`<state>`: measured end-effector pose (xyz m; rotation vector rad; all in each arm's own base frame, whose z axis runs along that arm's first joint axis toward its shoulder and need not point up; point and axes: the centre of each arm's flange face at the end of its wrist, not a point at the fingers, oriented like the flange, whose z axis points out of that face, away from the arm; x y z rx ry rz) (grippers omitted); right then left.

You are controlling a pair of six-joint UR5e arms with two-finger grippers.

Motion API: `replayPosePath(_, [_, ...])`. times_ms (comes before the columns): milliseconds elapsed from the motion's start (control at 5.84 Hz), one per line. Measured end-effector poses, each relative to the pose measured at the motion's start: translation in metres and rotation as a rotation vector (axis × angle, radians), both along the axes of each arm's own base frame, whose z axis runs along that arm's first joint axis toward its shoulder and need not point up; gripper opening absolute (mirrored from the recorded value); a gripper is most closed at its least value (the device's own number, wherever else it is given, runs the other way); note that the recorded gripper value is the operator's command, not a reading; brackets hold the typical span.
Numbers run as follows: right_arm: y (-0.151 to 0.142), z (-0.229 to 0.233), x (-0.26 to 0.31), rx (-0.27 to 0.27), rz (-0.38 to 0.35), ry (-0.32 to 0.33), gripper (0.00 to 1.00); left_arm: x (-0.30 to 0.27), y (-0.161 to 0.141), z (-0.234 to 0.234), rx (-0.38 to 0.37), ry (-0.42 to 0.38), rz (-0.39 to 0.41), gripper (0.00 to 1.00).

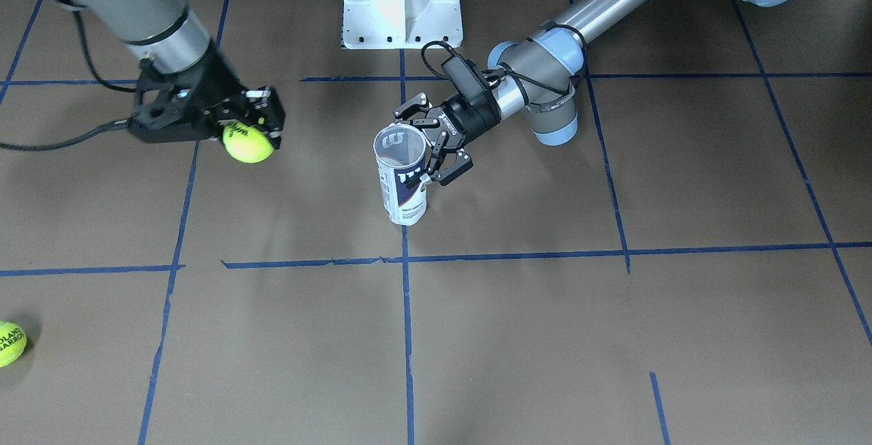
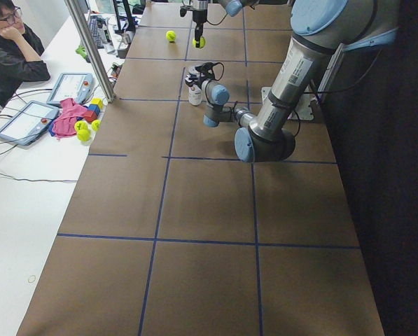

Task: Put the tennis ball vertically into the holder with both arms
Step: 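Carry the ball with the right gripper above the tube's open top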

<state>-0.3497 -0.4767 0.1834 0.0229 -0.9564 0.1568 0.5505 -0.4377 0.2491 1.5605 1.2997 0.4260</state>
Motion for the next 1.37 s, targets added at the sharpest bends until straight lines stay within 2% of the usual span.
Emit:
replayPosePath(171, [0.009, -0.033, -0.017, -0.034, 0.030, -0.008, 0.05, 0.000, 0.000, 0.000, 0.000, 0.000, 0.000, 0.84])
replayPosePath(514, [0.022, -0.076, -0.059, -0.054, 0.060, 0.028, 0.07, 0.000, 0.000, 0.000, 0.000, 0.000, 0.000, 0.84])
replayPosePath(856, [0.004, -0.108, -0.095, -0.079, 0.076, 0.051, 0.10, 0.000, -0.001, 0.000, 0.000, 0.000, -0.001, 0.84])
replayPosePath(1199, [-0.010, -0.126, -0.115, -0.093, 0.079, 0.066, 0.21, 0.000, 0.000, 0.000, 0.000, 0.000, -0.001, 0.84])
replayPosePath(1370, [-0.013, -0.129, -0.121, -0.097, 0.078, 0.072, 0.44, 0.000, 0.000, 0.001, -0.001, -0.001, -0.001, 0.84])
